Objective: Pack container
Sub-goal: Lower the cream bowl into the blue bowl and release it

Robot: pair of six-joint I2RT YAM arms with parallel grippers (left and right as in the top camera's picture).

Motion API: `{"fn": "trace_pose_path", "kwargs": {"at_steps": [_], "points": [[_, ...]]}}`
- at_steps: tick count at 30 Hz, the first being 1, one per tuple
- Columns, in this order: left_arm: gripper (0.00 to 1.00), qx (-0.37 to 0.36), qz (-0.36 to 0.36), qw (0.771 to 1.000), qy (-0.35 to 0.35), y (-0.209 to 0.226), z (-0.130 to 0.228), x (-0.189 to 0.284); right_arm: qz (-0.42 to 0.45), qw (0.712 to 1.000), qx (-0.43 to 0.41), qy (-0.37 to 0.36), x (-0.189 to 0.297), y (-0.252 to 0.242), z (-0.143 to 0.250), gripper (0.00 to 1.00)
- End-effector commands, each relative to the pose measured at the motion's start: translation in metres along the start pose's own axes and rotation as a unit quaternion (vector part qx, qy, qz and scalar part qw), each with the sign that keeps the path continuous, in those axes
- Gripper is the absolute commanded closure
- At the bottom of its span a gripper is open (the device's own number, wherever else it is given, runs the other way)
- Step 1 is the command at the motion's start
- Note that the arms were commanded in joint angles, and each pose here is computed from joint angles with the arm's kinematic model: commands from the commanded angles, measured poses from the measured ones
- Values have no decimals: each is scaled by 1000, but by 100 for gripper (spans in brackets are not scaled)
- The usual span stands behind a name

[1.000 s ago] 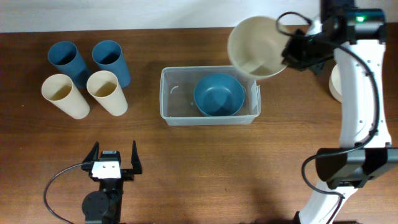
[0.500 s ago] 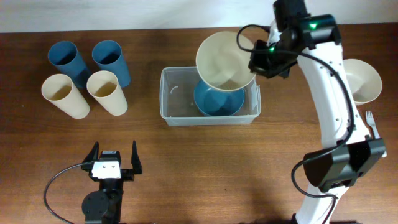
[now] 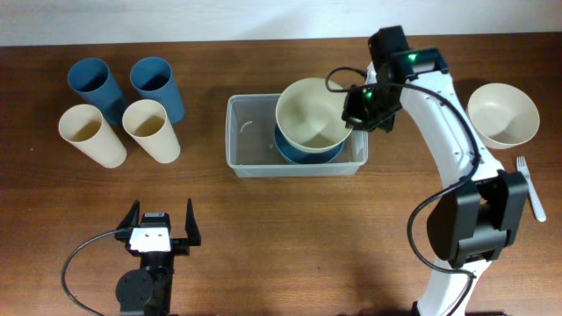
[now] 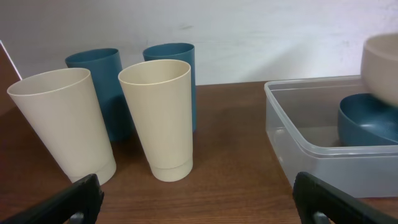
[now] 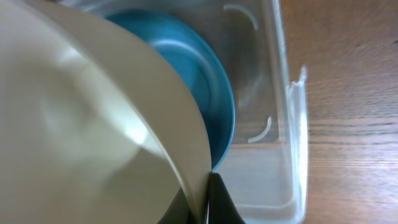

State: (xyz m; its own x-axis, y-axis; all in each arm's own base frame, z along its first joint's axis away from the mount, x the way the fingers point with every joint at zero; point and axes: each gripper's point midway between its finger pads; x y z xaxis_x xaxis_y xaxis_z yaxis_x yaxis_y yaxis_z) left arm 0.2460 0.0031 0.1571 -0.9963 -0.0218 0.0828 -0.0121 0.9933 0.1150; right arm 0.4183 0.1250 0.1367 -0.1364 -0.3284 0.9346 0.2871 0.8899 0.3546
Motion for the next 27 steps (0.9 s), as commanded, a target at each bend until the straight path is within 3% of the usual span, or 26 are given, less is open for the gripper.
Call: {"fn": "trace_pose_path", "kwargs": {"at_steps": [1,13,27], "points": [[0,-6,7,1000,-1,-3,1,0,-19,1000,3,16,-11,4,6,96],[1,-6,7,1000,-1,-3,1,0,-10,1000,0,20,-31,-4,4,95],[0,-6,7,1000,-1,-3,1,0,-24,999,1,26,-35,1,4,83]]}}
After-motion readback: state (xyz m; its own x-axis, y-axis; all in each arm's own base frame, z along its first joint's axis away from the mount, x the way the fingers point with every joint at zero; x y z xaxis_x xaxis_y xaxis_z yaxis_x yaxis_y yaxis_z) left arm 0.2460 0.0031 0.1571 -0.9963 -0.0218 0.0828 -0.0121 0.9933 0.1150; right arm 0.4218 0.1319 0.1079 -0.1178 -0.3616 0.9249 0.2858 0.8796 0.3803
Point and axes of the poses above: each gripper's point midway between its finger pads, its own x axis back along the fingers, its own y axis along the line the jaws close on, z = x × y, and after that the axes turned 3 degrees about -x, right-handed
